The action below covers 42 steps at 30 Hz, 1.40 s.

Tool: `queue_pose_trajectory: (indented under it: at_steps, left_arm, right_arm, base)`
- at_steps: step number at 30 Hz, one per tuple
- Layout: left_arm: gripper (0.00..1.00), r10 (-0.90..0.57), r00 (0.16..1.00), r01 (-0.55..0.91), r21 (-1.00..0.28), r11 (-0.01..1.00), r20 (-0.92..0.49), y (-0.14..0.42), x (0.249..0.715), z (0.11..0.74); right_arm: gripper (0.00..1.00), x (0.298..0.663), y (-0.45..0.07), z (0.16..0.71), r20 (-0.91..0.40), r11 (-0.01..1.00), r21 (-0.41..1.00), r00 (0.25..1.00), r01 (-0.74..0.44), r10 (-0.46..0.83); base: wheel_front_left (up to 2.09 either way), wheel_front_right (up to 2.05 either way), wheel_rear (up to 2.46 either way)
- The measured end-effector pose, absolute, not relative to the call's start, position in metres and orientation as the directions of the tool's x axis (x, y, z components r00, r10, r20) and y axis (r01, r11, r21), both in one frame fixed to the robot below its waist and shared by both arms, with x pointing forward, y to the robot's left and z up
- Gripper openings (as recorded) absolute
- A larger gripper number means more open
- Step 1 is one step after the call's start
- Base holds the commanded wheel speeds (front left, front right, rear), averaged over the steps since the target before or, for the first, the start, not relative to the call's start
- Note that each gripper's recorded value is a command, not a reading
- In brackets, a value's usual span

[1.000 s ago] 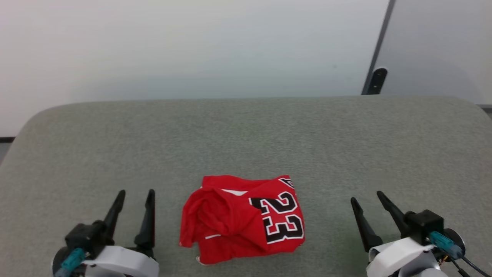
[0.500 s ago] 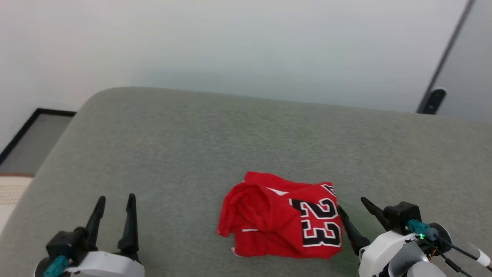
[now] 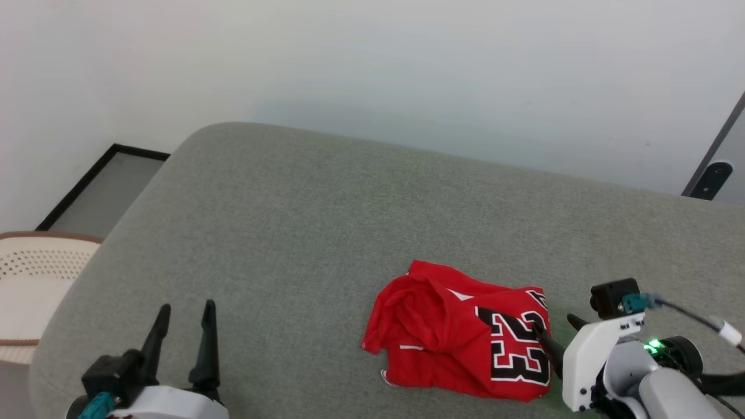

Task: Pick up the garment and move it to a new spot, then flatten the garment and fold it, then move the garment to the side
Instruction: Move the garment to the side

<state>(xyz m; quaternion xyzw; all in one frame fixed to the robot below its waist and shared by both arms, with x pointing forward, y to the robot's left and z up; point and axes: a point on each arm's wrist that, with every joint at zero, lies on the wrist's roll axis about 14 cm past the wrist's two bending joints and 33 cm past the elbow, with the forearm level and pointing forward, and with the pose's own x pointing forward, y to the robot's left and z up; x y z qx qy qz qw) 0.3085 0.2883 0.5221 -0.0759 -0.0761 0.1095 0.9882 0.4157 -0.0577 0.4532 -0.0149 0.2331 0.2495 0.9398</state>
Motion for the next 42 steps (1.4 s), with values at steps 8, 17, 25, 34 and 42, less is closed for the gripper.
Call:
queue_pose_trajectory:
  at_steps: [8,17,25,34,42]
  left_arm:
    - [1.0,0.213,0.971,-0.191,-0.18,0.965,0.11,0.281,0.311,0.515]
    - [1.0,0.22,0.971,-0.199,-0.196,0.96,0.094,0.282,0.312,0.511]
    - [1.0,0.234,0.969,-0.215,-0.21,0.954,0.073,0.285,0.31,0.505]
    - [1.0,0.235,0.97,-0.216,-0.221,0.951,0.067,0.284,0.312,0.503]
    - [1.0,0.224,0.972,-0.204,-0.223,0.953,0.067,0.281,0.317,0.504]
  right_arm:
    - [1.0,0.414,-0.057,0.431,-0.681,0.877,0.113,0.606,-0.467,0.411]
    - [1.0,0.405,-0.049,0.409,-0.818,0.871,0.08,0.467,-0.485,0.336]
    - [1.0,0.404,-0.045,0.401,-0.847,0.877,0.074,0.435,-0.475,0.307]
    - [0.0,0.41,-0.048,0.401,-0.843,0.901,0.099,0.446,-0.423,0.302]
    - [0.0,0.415,-0.049,0.404,-0.83,0.915,0.156,0.452,-0.373,0.326]
  base:
    - [0.0,0.0,0.0]
    - [0.0,0.0,0.0]
    - [0.0,0.0,0.0]
    - [0.0,0.0,0.0]
    - [0.0,0.0,0.0]
